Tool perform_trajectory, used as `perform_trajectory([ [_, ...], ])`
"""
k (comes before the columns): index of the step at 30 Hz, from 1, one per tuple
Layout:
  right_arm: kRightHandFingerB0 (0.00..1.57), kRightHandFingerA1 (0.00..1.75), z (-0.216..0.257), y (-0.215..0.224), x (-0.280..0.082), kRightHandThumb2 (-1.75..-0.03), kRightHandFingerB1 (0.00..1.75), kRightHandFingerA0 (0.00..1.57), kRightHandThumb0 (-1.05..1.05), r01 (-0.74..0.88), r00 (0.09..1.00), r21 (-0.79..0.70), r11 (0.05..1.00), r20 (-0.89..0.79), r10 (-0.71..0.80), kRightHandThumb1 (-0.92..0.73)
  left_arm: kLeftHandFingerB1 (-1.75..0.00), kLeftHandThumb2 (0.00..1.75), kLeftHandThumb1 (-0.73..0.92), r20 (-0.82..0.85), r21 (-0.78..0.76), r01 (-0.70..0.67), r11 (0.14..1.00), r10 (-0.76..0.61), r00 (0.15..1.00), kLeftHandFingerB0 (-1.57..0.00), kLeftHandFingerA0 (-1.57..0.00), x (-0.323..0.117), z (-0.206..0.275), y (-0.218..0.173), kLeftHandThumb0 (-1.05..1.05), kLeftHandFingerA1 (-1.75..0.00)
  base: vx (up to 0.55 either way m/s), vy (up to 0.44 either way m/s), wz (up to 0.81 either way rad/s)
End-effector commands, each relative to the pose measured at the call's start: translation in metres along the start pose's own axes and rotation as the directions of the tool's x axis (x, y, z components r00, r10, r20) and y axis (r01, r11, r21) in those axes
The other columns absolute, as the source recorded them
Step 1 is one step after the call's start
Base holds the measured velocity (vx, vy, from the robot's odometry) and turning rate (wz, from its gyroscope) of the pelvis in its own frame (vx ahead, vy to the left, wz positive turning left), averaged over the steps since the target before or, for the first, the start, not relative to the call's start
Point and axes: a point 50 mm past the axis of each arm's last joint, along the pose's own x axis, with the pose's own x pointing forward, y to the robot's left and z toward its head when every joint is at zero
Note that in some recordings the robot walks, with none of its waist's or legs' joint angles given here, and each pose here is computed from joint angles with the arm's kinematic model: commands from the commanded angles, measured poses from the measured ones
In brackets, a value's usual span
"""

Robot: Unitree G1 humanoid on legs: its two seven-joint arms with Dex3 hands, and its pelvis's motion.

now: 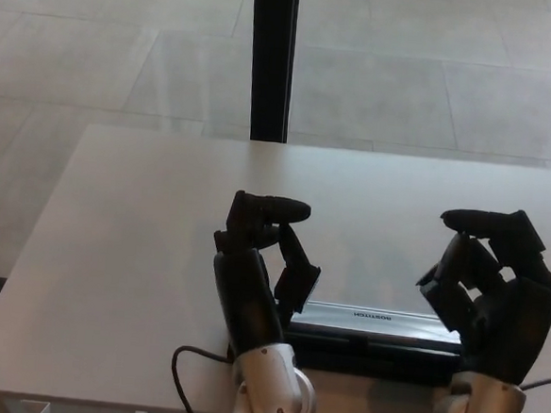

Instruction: A hole pucnch is kept on the middle on the desk infront of the robot and the robot uses both its hands as fists to press on it and use it

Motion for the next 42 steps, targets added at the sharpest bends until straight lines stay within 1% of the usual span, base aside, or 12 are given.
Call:
perform_trajectory([
  [1, 0.74, 1.75, 0.023, -0.006, 0.011, -0.86, 1.36, 0.97, -0.34, -0.198, 0.939, 0.045, 0.979, -0.279, 0.203, -0.67, -1.75, 1.11, 0.76, -0.196, -0.246, 0.087, 0.965, -0.138, 0.971, -0.66, -0.93, 0.008, 0.039, -0.029, -0.21, -1.75, 0.00, 0.000, 0.00],
  [2, 0.76, 1.70, 0.027, -0.008, 0.013, -0.90, 1.31, 1.19, -0.30, -0.204, 0.938, 0.061, 0.977, -0.275, 0.213, -0.59, -1.75, 1.12, 0.73, -0.193, -0.243, 0.088, 0.966, -0.137, 0.972, -0.66, -0.93, 0.011, 0.042, -0.025, -0.22, -1.75, 0.00, 0.000, 0.00],
  [20, 0.77, 1.75, 0.163, -0.204, 0.081, -1.10, 1.34, 1.09, -0.35, 0.228, 0.973, -0.172, 0.958, -0.001, -0.232, -0.54, -1.75, 0.85, 0.76, 0.108, -0.136, -0.111, 0.984, 0.126, 0.986, -0.73, -1.05, 0.093, 0.135, 0.157, -0.29, -1.75, 0.00, 0.000, 0.00],
  [21, 0.93, 1.39, 0.182, -0.241, 0.076, -1.12, 1.18, 1.27, -0.47, 0.351, 0.935, -0.188, 0.917, 0.017, -0.354, -0.48, -1.72, 0.71, 0.89, 0.123, -0.086, -0.216, 0.973, 0.226, 0.966, -0.60, -0.91, 0.092, 0.134, 0.199, -0.20, -1.75, 0.00, 0.000, 0.00],
  [23, 0.82, 1.75, 0.191, -0.263, 0.069, -1.07, 1.37, 1.10, -0.42, 0.407, 0.911, -0.211, 0.889, 0.020, -0.412, -0.52, -1.71, 0.78, 0.86, 0.105, -0.075, -0.241, 0.968, 0.247, 0.963, -0.63, -0.91, 0.087, 0.133, 0.222, -0.21, -1.75, 0.00, 0.000, 0.00],
  [27, 0.78, 1.75, 0.204, -0.317, 0.044, -0.97, 1.37, 1.03, -0.39, 0.519, 0.844, -0.288, 0.805, 0.025, -0.535, -0.61, -1.68, 0.95, 0.71, 0.073, -0.032, -0.323, 0.946, 0.325, 0.943, -0.77, -1.10, 0.070, 0.132, 0.273, -0.29, -1.75, 0.00, 0.000, 0.00],
  [28, 0.86, 1.37, 0.208, -0.335, 0.032, -1.11, 1.09, 1.26, -0.45, 0.572, 0.801, -0.319, 0.756, 0.019, -0.598, -0.53, -1.58, 1.12, 0.56, 0.046, 0.006, -0.377, 0.926, 0.376, 0.925, -0.89, -1.08, 0.060, 0.127, 0.295, -0.32, -1.75, 0.00, 0.000, 0.00],
  [29, 0.86, 1.75, 0.211, -0.349, 0.021, -1.05, 1.21, 1.05, -0.37, 0.608, 0.768, -0.339, 0.718, 0.025, -0.639, -0.51, -1.58, 1.08, 0.54, 0.027, 0.030, -0.427, 0.904, 0.426, 0.904, -0.92, -1.11, 0.051, 0.124, 0.313, -0.35, -1.75, 0.00, 0.000, 0.00],
  [36, 0.70, 1.75, 0.212, -0.392, -0.034, -0.70, 0.88, 1.05, -0.51, 0.765, 0.582, -0.402, 0.504, 0.096, -0.807, -0.77, -1.51, 0.89, 0.48, -0.054, 0.133, -0.675, 0.726, 0.685, 0.726, -0.99, -1.14, -0.008, 0.092, 0.389, -0.68, -1.74, 0.00, 0.000, 0.00],
  [37, 0.72, 1.45, 0.207, -0.400, -0.049, -1.04, 0.86, 1.36, -0.54, 0.794, 0.535, -0.400, 0.458, 0.103, -0.839, -0.59, -1.48, 0.98, 0.43, -0.093, 0.166, -0.746, 0.645, 0.763, 0.639, -0.90, -1.10, -0.029, 0.081, 0.407, -0.65, -1.72, 0.00, 0.000, 0.00],
  [39, 0.66, 1.69, 0.197, -0.409, -0.067, -0.66, 0.81, 1.10, -0.51, 0.832, 0.464, -0.388, 0.397, 0.094, -0.881, -0.79, -1.19, 1.14, 0.39, -0.102, 0.264, -0.779, 0.569, 0.819, 0.564, -0.90, -1.39, -0.054, 0.069, 0.424, -0.72, -1.51, 0.00, 0.000, 0.00],
  [42, 0.68, 1.75, 0.177, -0.413, -0.089, -0.69, 0.89, 1.08, -0.51, 0.881, 0.331, -0.384, 0.278, 0.080, -0.940, -0.75, -0.99, 1.19, 0.50, -0.118, 0.377, -0.811, 0.448, 0.891, 0.437, -0.73, -1.38, -0.092, 0.050, 0.446, -0.59, -1.43, 0.00, 0.000, 0.00],
])
